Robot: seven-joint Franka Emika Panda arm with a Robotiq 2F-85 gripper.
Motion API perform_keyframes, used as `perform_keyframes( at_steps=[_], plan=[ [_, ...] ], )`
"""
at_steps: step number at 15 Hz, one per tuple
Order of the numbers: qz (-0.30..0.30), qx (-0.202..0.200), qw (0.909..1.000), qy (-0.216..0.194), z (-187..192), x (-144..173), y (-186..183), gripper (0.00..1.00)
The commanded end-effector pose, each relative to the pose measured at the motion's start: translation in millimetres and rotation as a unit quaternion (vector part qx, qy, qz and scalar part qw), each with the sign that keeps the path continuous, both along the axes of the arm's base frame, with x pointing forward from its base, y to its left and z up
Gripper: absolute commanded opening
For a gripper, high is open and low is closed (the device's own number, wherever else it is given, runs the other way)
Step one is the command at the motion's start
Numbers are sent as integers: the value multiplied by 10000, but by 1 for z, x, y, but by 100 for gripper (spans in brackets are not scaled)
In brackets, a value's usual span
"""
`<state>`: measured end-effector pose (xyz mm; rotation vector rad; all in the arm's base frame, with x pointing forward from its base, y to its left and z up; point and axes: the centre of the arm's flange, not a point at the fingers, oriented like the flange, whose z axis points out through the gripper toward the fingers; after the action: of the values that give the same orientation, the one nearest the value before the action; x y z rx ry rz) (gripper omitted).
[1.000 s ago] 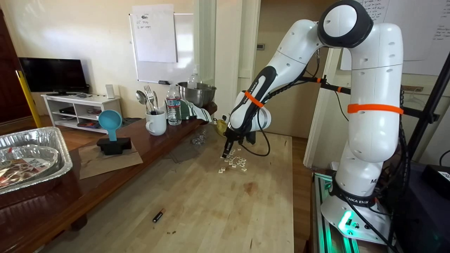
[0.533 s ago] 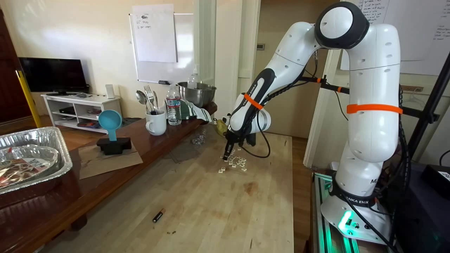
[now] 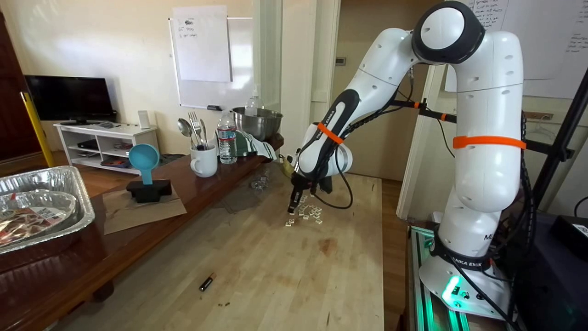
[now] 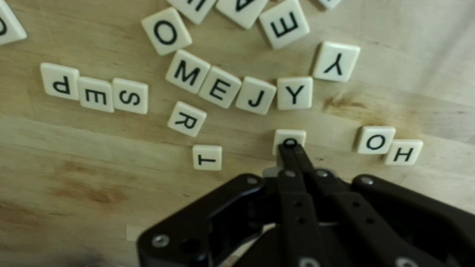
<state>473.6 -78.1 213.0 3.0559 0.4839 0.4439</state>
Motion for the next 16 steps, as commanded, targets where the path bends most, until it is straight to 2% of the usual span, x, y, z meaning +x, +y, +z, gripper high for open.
perform_keyframes(
  at_steps=[1, 16],
  plan=[
    [98, 203, 9993, 312, -18, -9, 8, 0],
    [185, 314, 9975, 602, -18, -14, 20, 0]
  ],
)
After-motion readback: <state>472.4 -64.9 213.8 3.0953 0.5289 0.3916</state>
